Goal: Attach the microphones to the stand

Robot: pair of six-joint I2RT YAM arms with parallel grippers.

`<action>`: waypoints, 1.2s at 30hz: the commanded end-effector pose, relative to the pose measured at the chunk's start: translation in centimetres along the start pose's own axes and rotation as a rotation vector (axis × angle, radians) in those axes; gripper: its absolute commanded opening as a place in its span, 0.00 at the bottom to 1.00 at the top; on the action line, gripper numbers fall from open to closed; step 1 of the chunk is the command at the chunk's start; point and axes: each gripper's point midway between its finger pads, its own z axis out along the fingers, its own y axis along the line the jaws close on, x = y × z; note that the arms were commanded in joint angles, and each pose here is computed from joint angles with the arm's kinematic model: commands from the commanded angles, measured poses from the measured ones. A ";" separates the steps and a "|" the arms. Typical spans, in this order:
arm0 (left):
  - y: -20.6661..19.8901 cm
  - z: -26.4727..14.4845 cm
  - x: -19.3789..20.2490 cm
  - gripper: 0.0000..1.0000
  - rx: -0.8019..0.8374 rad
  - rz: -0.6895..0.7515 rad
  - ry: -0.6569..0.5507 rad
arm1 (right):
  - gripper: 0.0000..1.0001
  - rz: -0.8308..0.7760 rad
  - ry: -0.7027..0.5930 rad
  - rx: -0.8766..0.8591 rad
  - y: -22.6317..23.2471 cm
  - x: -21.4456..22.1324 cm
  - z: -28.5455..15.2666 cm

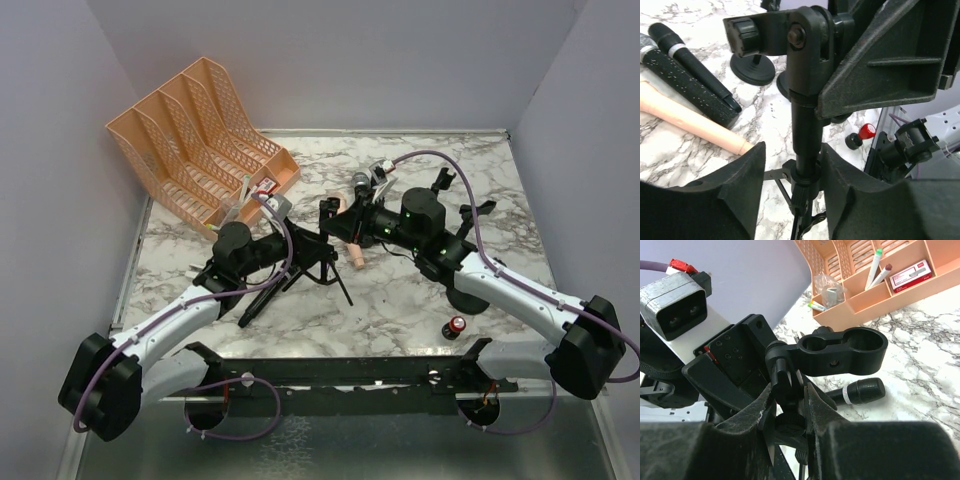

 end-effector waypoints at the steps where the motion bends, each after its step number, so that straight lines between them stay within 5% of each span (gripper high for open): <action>1: -1.9 0.3 0.1 0.42 0.098 0.014 0.021 | 0.22 0.015 -0.031 -0.078 2.2 -1.3 -0.3; 5: -2.4 0.5 0.1 0.27 0.132 0.018 0.037 | 0.22 0.026 -0.034 -0.092 2.2 -1.0 -0.1; 8: -2.3 0.7 -0.3 0.01 0.126 0.022 0.029 | 0.23 0.041 -0.024 -0.080 1.7 -0.5 0.1; 9: -2.1 0.8 -0.4 0.00 0.114 0.019 0.024 | 0.27 0.053 -0.021 -0.058 1.3 -0.3 0.1; 12: -1.0 1.0 -1.0 0.00 0.046 0.002 -0.010 | 0.59 0.120 -0.007 0.081 -1.1 0.3 0.2; 15: -0.1 1.2 -1.4 0.00 -0.006 -0.021 -0.034 | 0.71 0.164 -0.009 0.166 -2.5 0.7 -0.2; 21: 0.7 1.3 -1.9 0.00 -0.058 -0.057 -0.064 | 0.70 0.263 -0.057 0.183 -2.7 0.8 -1.2; 28: 0.6 1.3 -1.8 0.00 -0.054 -0.061 -0.062 | 0.45 0.287 -0.056 0.143 -2.0 0.8 -0.9; 36: -0.2 1.3 -1.8 0.00 -0.012 -0.061 -0.044 | 0.45 0.294 -0.045 0.130 -1.9 0.9 -0.4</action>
